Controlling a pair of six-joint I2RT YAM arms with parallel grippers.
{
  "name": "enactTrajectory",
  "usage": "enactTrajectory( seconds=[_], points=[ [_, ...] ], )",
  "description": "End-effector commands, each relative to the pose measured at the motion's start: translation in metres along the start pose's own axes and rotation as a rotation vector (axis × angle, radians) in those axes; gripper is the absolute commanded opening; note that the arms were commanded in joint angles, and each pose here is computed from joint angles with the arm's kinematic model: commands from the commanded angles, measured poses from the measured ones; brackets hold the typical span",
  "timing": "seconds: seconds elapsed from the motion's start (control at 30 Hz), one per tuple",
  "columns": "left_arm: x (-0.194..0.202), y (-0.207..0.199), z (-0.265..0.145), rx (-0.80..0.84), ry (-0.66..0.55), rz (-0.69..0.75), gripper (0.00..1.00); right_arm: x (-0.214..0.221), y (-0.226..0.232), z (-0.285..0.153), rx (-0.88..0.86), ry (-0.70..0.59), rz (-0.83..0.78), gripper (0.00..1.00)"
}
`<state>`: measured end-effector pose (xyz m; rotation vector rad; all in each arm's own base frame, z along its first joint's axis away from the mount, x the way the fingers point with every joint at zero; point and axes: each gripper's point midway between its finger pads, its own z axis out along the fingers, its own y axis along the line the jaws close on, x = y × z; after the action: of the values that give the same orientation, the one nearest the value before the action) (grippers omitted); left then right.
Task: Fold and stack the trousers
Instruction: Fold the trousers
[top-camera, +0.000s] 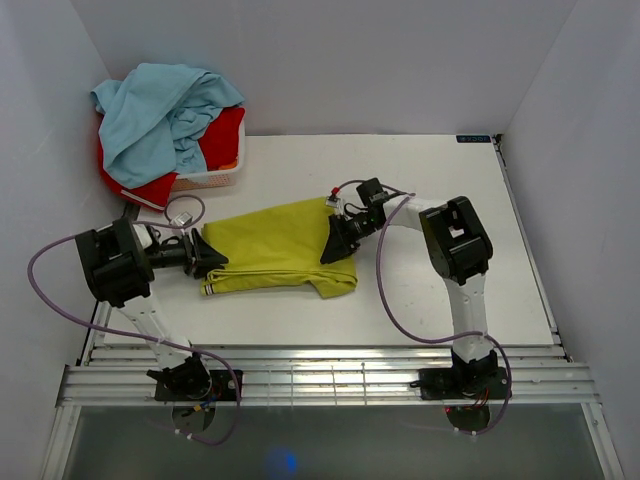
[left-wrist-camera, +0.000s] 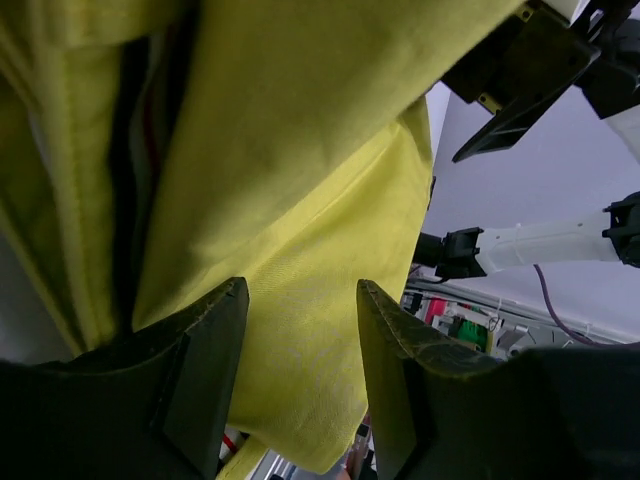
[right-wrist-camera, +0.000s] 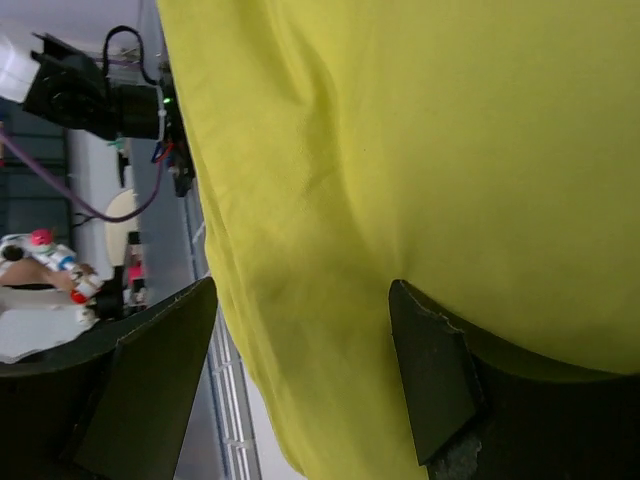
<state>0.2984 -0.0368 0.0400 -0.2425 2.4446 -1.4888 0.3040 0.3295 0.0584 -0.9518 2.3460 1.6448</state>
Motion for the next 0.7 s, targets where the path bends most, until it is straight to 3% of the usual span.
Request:
enactTrajectory(
  seconds=[0.0, 0.2, 0.33, 0.5, 0.67],
  points=[
    [-0.005, 0.018, -0.008, -0.094, -0.014, 0.057, 0.61, 0.041, -0.026, -0.002, 0.073, 0.052, 0.073, 0.77],
    [-0.025, 0.021, -0.011, -0.137, -0.022, 0.113, 0.7, 0.024, -0.022, -0.035, 0.222, -0.002, 0.022, 0.76],
    [-0.027, 0.01, 0.013, -0.15, 0.041, 0.165, 0.7, 0.018, -0.025, -0.076, 0.405, 0.041, -0.065, 0.78],
    [-0.02, -0.024, 0.059, -0.077, 0.101, 0.207, 0.71, -0.031, -0.002, -0.129, 0.611, 0.003, -0.393, 0.85],
    [-0.04, -0.067, 0.06, 0.069, 0.033, 0.245, 0.78, -0.102, 0.054, -0.111, 0.578, -0.064, -0.618, 0.82]
  ],
)
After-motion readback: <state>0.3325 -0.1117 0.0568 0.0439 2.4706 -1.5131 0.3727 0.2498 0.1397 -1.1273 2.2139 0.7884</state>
